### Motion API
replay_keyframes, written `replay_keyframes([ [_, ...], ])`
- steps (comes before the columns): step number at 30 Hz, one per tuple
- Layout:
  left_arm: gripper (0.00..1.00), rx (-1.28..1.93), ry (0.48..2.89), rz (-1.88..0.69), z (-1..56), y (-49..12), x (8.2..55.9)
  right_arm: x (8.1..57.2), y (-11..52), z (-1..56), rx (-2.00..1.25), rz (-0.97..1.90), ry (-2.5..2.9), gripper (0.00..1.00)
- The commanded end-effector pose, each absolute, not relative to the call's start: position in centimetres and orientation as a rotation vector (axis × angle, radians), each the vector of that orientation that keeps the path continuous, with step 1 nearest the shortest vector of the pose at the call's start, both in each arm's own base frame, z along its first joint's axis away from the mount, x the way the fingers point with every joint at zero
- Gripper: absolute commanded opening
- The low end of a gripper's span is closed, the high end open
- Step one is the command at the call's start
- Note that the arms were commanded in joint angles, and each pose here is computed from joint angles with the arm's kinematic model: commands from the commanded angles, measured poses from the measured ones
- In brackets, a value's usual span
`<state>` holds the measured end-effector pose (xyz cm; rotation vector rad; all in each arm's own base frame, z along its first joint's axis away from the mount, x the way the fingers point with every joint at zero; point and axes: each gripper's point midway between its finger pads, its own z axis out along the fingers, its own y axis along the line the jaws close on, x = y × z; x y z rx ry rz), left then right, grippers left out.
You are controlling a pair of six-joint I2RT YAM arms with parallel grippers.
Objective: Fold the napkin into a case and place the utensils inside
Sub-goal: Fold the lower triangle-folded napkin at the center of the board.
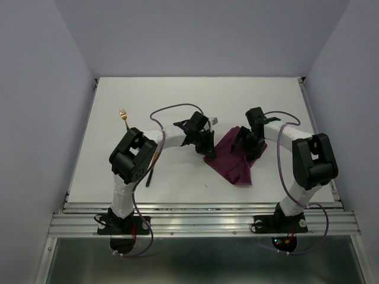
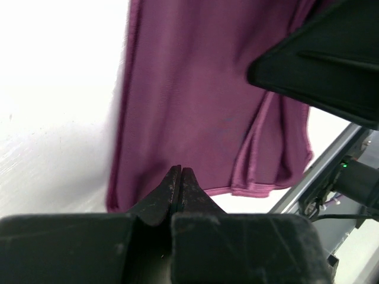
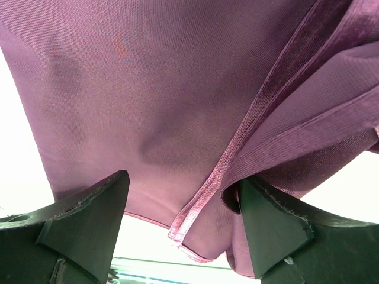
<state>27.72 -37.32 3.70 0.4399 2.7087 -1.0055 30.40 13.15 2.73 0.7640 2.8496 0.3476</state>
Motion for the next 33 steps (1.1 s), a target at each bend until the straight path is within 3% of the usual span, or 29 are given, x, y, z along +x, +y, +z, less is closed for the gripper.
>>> replay_keyframes([
  [1, 0.0, 0.445, 2.569, -1.056, 8.5, -37.8, 28.9, 31.9, 13.7, 1.3, 0.772, 0.354, 2.821, 0.79],
  [9, 0.0, 0.464, 2.563, -1.113, 9.2, -38.5, 28.0, 34.0, 13.8, 0.7, 0.741, 0.303, 2.838, 0.78],
  [20, 0.0, 0.356, 2.399, -0.957, 12.6, -38.7, 28.0, 35.6, 14.7, -1.1, 0.918, 0.283, 2.866, 0.77],
  [27, 0.22, 0.446, 2.427, -0.859, 11.9, -40.4, 24.8, 36.6, 14.8, -0.6, 0.963, 0.276, 2.835, 0.78],
  [29, 0.38, 0.532, 2.406, -0.82, 11.7, -41.1, 23.7, 36.8, 14.9, -0.6, 0.954, 0.283, 2.839, 0.78],
  [33, 0.57, 0.633, 2.366, -0.643, 10.5, -40.7, 23.2, 36.5, 14.9, -0.9, 0.944, 0.282, 2.854, 0.79],
])
